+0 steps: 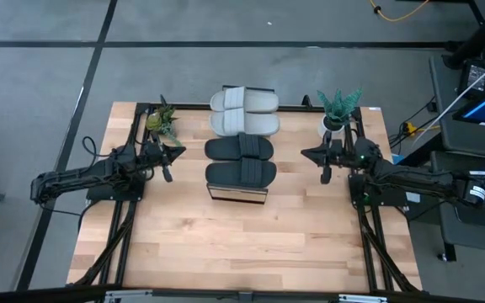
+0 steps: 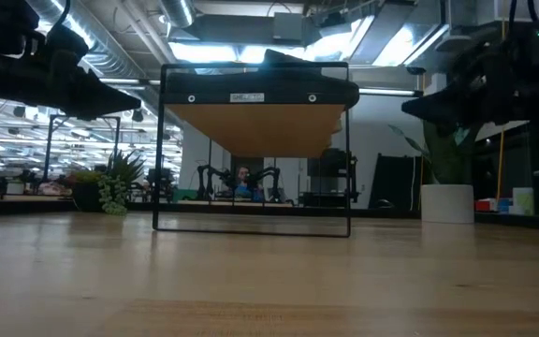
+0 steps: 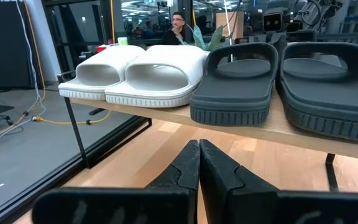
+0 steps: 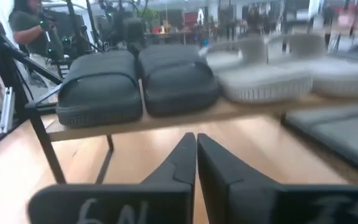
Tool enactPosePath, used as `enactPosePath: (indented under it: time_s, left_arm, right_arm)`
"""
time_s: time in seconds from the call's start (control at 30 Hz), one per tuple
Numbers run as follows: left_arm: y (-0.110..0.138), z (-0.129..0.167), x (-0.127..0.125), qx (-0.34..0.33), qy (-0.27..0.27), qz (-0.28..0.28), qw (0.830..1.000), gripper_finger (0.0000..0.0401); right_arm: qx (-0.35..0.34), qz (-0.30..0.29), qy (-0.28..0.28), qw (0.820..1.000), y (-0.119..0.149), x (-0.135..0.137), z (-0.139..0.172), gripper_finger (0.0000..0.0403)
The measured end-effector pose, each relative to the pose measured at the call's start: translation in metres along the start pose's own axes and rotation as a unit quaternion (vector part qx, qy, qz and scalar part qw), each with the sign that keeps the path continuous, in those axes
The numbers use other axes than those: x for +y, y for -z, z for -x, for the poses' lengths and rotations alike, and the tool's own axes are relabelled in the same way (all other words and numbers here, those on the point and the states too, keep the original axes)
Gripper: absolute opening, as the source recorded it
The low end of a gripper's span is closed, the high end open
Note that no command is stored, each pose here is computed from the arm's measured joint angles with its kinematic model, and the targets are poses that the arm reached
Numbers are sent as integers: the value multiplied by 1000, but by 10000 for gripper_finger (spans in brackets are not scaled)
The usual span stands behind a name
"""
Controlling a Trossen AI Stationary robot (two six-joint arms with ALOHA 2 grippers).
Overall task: Pick and place slides into the shelf
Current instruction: Return to Home Position
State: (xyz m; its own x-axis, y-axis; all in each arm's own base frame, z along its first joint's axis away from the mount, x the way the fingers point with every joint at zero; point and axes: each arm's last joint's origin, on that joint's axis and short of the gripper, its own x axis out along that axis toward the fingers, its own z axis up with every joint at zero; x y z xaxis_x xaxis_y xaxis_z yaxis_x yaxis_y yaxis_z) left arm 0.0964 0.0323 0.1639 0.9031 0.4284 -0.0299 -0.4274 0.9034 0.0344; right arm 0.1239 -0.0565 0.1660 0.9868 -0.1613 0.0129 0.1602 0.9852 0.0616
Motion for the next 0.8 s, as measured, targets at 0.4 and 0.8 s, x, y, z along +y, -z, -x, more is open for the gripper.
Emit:
enactPosePath:
  time_s: [0.4,0.8]
  left_arm:
    - [0,0,0,0,0,0,1000,4]
    - [0,0,0,0,0,0,1000,4]
  right_arm:
    - [68,-56,7,996,14,-1,1,19]
    - [-9,16,-93,995,-3,23,4,16]
